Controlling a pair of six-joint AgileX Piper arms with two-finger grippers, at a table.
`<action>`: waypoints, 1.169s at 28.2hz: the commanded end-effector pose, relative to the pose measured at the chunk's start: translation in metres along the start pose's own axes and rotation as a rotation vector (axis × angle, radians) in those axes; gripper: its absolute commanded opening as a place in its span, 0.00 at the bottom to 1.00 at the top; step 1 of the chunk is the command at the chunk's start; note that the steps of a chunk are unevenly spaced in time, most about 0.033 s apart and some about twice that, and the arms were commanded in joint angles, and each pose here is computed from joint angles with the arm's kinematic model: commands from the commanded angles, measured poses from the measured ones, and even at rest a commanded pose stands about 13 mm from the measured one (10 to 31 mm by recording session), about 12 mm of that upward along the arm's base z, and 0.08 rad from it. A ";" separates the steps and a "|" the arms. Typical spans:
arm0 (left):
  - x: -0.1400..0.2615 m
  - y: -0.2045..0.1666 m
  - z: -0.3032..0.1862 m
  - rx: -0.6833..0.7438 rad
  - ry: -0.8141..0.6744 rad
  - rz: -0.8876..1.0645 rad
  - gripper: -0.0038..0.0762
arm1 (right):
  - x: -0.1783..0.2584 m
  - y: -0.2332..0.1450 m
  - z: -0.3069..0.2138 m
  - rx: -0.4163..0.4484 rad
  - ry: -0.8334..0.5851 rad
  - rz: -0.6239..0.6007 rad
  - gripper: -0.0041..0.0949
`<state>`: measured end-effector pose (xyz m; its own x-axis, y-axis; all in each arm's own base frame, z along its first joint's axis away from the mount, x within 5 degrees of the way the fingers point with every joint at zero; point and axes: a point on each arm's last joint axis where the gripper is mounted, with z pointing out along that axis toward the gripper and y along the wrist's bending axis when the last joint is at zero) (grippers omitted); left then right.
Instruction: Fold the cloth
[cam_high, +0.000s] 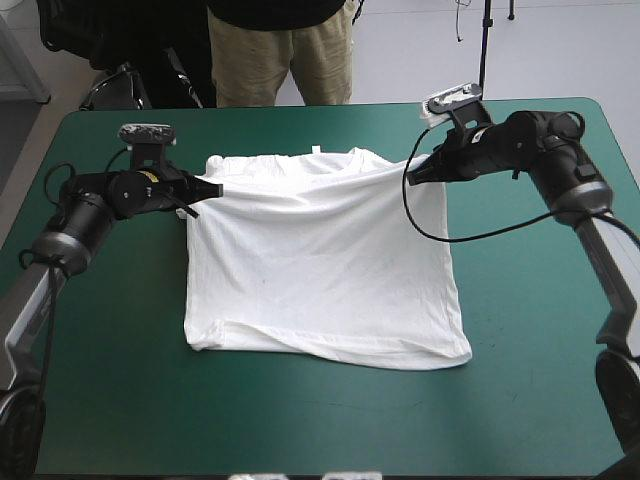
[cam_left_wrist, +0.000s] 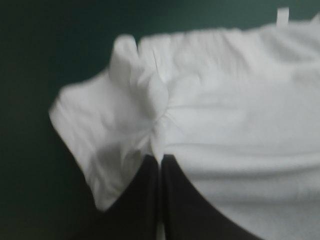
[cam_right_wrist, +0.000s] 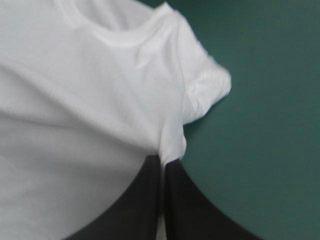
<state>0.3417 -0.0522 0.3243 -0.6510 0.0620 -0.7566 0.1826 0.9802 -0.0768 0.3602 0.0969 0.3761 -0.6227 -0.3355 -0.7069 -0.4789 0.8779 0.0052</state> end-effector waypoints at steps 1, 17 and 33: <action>-0.040 -0.007 -0.067 -0.002 -0.309 0.029 0.03 | -0.025 0.008 -0.077 0.072 -0.242 -0.055 0.03; -0.112 -0.002 -0.081 -0.084 -0.819 0.069 0.03 | -0.079 -0.011 -0.117 0.406 -0.707 -0.236 0.03; -0.137 0.001 -0.046 -0.139 -0.846 0.175 0.03 | -0.082 -0.058 -0.028 0.426 -0.737 -0.126 0.02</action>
<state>0.4106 -0.0499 0.4386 0.1675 0.1153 -0.9791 0.0782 0.9884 0.1298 0.4343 0.0709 0.4275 0.0022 -0.3021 -0.9533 -0.1741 0.9386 -0.2979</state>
